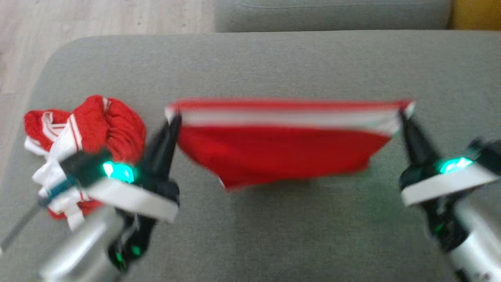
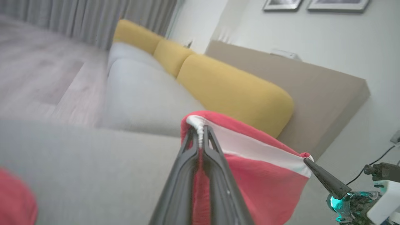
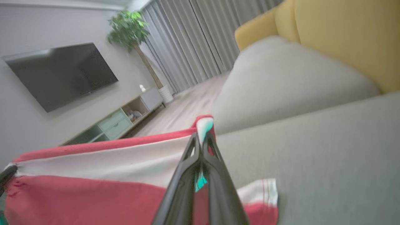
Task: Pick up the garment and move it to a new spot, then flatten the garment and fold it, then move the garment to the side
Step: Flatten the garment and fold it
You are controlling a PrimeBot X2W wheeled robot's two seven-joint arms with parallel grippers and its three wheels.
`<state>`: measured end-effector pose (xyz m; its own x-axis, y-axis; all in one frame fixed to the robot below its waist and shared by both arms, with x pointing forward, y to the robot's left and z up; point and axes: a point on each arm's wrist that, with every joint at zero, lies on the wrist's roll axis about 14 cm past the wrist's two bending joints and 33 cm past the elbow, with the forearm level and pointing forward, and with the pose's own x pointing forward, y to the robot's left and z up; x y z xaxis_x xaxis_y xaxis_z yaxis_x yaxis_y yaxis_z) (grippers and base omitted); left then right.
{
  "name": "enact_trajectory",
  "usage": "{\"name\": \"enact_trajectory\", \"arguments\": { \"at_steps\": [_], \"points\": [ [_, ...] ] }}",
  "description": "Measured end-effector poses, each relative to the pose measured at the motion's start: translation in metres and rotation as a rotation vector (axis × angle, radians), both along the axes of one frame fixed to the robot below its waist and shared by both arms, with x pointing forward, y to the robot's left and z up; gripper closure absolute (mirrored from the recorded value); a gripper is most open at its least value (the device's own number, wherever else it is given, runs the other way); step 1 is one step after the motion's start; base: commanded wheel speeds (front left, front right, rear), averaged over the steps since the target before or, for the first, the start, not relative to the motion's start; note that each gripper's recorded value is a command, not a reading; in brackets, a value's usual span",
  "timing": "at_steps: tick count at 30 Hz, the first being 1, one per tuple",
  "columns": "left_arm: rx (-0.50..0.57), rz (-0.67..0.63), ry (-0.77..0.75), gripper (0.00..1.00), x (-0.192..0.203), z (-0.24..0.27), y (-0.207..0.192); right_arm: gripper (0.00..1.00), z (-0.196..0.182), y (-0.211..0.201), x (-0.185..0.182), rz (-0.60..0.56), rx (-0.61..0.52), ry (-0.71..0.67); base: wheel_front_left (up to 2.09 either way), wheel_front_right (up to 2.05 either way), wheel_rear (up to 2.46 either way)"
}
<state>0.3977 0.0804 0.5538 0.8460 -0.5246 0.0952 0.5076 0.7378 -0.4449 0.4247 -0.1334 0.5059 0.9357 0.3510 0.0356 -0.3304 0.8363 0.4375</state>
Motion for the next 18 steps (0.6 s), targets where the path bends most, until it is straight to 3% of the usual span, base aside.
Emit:
{"name": "enact_trajectory", "arguments": {
  "at_steps": [2,3,7,10,13,18],
  "points": [
    [0.009,-0.049,-0.151,1.0,0.014,0.045,-0.01,1.0,0.043,-0.017,0.011,-0.025,-0.019,-0.13,0.0,0.0,0.0],
    [0.009,-0.049,-0.151,1.0,0.014,0.045,-0.01,1.0,0.043,-0.017,0.011,-0.025,-0.019,-0.13,0.0,0.0,0.0],
    [0.027,-0.146,-0.421,1.0,0.023,0.131,-0.036,1.0,0.137,-0.047,0.021,-0.063,-0.087,-0.401,0.0,0.0,0.0],
    [0.064,-0.192,-0.533,1.0,0.028,0.168,-0.05,1.0,0.184,-0.062,0.022,-0.08,-0.163,-0.531,0.0,0.0,0.0],
    [0.111,-0.211,-0.565,1.0,0.045,0.184,-0.061,1.0,0.206,-0.069,0.033,-0.084,-0.227,-0.584,0.0,0.0,0.0],
    [0.156,-0.186,-0.538,1.0,0.095,0.181,-0.075,1.0,0.21,-0.074,0.075,-0.093,-0.306,-0.55,0.0,0.0,0.0]
  ]
}}
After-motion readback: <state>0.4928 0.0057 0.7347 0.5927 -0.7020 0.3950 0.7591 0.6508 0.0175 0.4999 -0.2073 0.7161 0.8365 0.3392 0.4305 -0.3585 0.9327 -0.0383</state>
